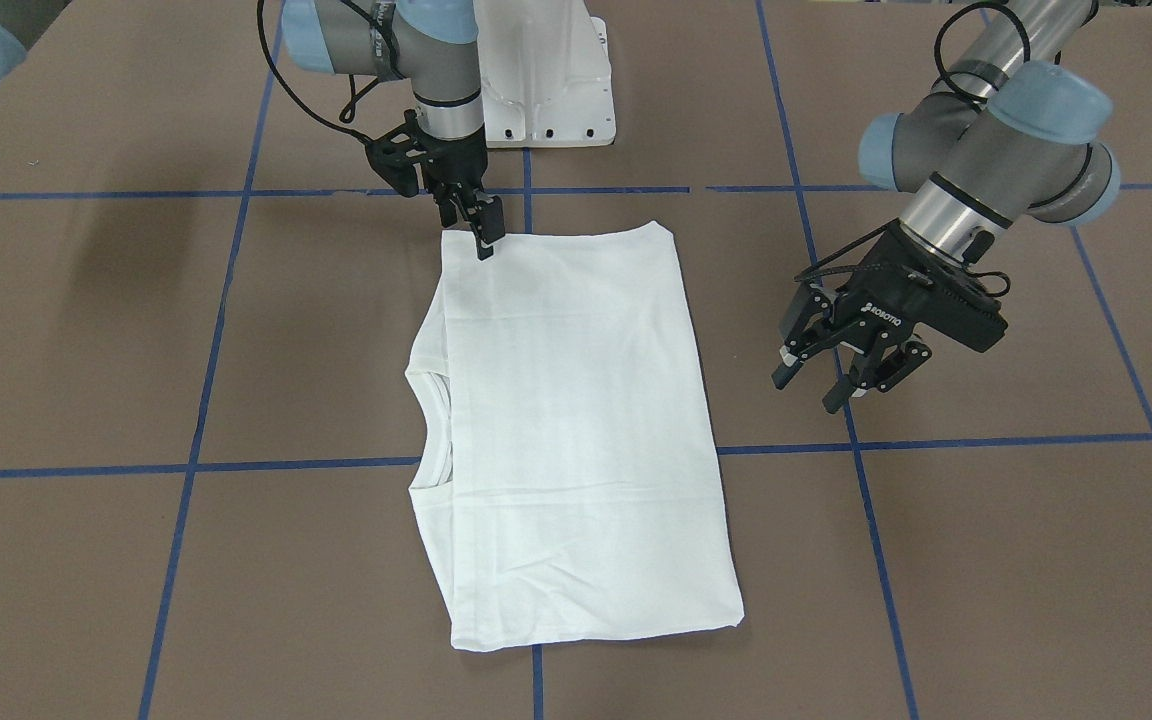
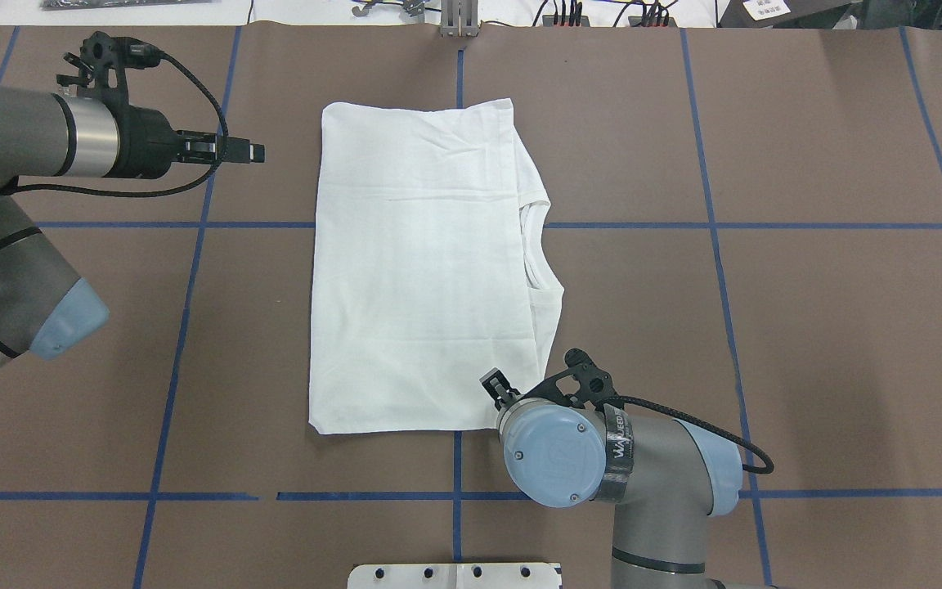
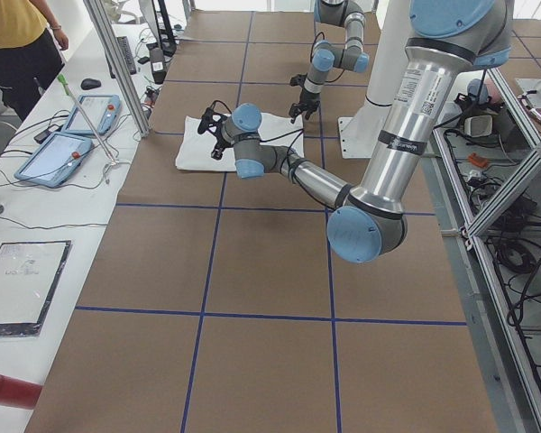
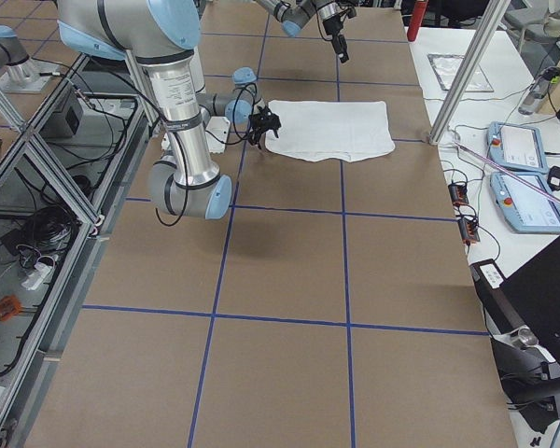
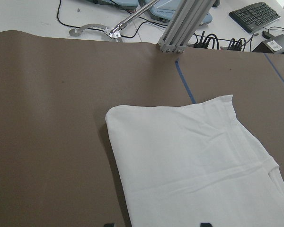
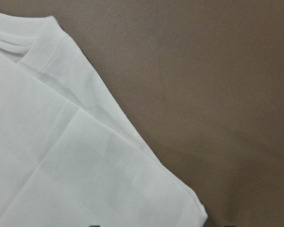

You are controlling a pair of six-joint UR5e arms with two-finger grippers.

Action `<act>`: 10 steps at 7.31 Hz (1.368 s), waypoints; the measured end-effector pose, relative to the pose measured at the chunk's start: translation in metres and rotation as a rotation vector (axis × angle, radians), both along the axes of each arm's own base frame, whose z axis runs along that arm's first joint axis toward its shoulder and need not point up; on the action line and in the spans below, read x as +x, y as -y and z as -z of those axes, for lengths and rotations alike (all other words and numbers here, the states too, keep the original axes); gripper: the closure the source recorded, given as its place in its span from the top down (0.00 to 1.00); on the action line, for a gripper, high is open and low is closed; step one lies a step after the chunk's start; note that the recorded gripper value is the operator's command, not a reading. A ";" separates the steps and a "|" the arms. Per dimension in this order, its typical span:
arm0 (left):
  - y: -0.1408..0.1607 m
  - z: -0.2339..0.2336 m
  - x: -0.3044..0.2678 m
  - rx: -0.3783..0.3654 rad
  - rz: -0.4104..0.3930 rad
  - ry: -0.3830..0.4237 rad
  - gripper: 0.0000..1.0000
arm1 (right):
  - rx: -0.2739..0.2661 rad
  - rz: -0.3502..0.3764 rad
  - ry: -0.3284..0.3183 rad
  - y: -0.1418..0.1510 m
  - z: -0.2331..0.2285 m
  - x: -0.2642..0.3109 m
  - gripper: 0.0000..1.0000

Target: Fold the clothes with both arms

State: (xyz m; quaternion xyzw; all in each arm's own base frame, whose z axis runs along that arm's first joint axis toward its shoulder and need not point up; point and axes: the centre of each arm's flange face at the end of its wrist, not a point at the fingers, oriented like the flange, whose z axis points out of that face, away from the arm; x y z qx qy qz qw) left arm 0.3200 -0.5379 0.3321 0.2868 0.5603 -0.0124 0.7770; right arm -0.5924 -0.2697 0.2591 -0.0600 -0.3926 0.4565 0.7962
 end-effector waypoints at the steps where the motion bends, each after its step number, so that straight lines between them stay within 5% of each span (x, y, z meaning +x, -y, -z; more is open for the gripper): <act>1: 0.000 -0.001 0.000 -0.001 0.000 0.001 0.68 | 0.000 -0.004 0.000 0.003 0.000 0.001 0.70; 3: 0.000 -0.001 0.000 -0.001 -0.001 0.001 0.67 | -0.001 -0.009 -0.005 0.007 -0.001 0.002 0.67; 5: 0.000 -0.001 0.000 -0.001 0.000 0.001 0.67 | -0.004 -0.010 -0.018 0.008 -0.003 0.002 0.05; 10: 0.000 0.001 0.000 0.001 -0.001 -0.001 0.67 | -0.021 0.002 -0.017 0.015 0.000 0.010 0.00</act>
